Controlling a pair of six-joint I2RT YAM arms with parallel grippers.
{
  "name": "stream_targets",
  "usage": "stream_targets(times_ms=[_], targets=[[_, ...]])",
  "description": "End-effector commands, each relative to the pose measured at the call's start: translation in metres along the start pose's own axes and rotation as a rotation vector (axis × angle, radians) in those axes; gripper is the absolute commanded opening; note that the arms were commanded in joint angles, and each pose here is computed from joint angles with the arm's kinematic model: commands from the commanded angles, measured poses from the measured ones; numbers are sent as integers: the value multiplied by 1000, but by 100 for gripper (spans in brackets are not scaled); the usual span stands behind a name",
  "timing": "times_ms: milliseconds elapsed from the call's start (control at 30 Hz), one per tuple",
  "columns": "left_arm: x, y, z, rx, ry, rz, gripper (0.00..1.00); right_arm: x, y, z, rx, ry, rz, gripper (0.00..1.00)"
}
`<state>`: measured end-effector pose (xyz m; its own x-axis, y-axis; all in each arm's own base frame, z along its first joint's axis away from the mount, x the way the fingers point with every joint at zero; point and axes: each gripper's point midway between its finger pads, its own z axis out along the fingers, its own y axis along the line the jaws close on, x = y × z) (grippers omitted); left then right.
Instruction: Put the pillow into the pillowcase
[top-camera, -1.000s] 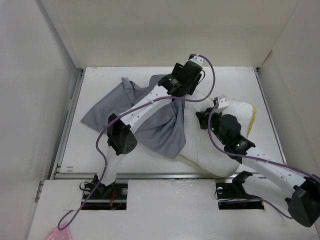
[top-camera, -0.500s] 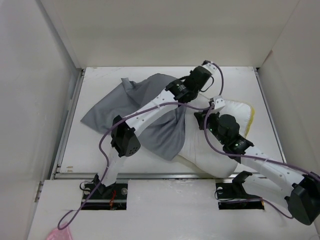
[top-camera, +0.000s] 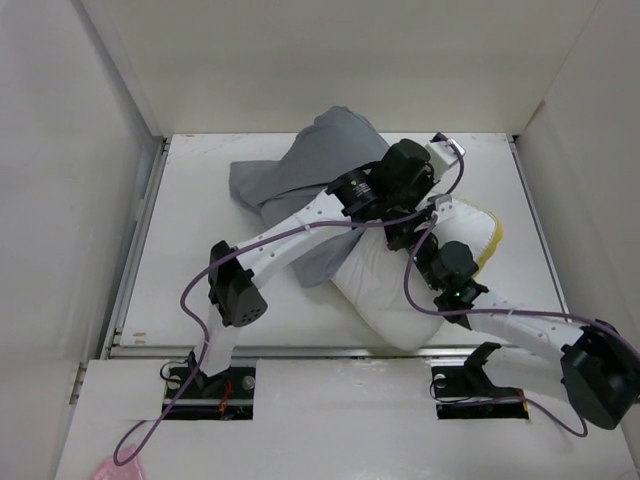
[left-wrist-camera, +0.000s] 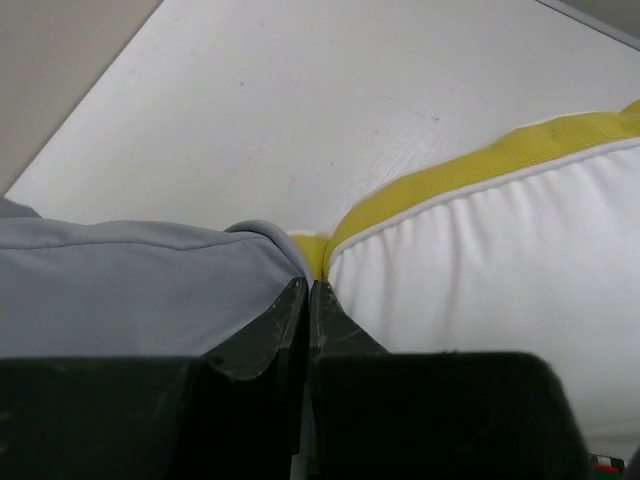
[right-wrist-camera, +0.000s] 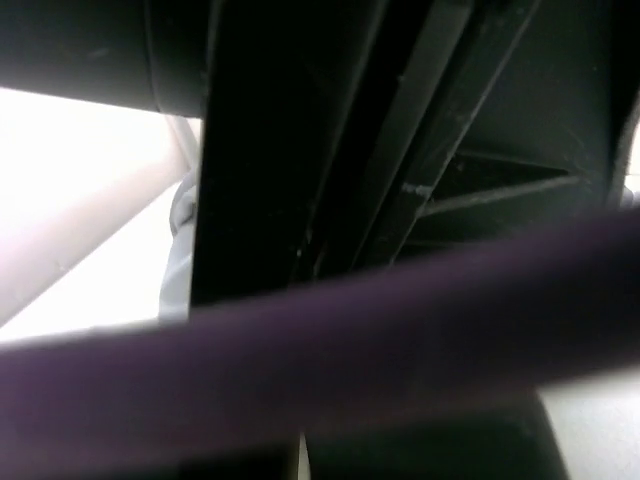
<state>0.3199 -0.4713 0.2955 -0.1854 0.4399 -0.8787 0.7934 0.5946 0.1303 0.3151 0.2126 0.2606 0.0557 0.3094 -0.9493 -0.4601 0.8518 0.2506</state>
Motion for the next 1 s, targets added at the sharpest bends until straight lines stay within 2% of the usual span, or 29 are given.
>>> stream_targets(times_ms=[0,67,100,133,167,233,267,300,333,367,400,433,467,500,567,600,633,667,700,733,767,833,867,900,967], targets=[[-56,-100,-94,454,-157,-58,0,-43,-20,12,92,-208,213,0],[-46,-87,-83,358,-123,-103,6,-35,-26,15,102,-167,204,0],[-42,-71,-72,252,-113,-119,16,-29,-27,15,110,-142,198,5],[-31,-56,-60,199,-78,-127,42,-26,-28,16,116,-125,194,33],[-29,-43,-59,153,-61,-150,99,-24,-30,13,132,-110,190,50],[-26,-16,-56,48,-40,-212,100,-14,-34,6,157,-35,172,81],[-22,2,-57,-7,-24,-240,100,-14,-36,3,174,-11,176,86],[-26,14,-62,-41,-38,-261,100,3,-40,-3,208,88,160,92],[-21,28,-66,-100,-31,-292,100,2,-41,-9,217,117,152,99],[-27,44,-86,-131,-61,-320,100,6,-46,-14,242,160,140,99],[-14,48,-86,-142,-47,-332,100,22,-48,-25,255,269,109,100],[-11,57,-94,-175,-61,-352,100,28,-49,-31,255,324,80,100],[-20,63,-124,-189,-122,-379,100,34,-48,-37,241,383,35,100],[8,67,-120,-222,-93,-415,100,36,-36,-39,162,435,12,100],[31,77,-135,-284,-97,-472,100,57,-22,-56,64,577,-73,100],[33,78,-158,-278,-138,-513,100,64,-12,-61,0,629,-101,100],[79,76,-150,-311,-64,-582,100,69,8,-65,-80,667,-116,100],[95,75,-153,-329,-54,-626,100,88,11,-75,-89,749,-130,100],[105,73,-168,-327,-70,-676,100,93,15,-78,-107,778,-167,100],[154,69,-164,-359,22,-701,100,100,13,-80,-80,806,-201,100],[172,64,-165,-370,37,-782,100,102,14,-77,-76,823,-204,100],[198,57,-175,-366,45,-847,100,118,19,-73,-115,881,-221,100],[235,48,-172,-376,111,-872,100,107,20,-59,-74,860,-253,100],[249,42,-172,-373,132,-929,100,126,11,-67,-15,954,-280,100],[280,33,-167,-369,166,-967,100,135,4,-66,52,981,-328,100]])
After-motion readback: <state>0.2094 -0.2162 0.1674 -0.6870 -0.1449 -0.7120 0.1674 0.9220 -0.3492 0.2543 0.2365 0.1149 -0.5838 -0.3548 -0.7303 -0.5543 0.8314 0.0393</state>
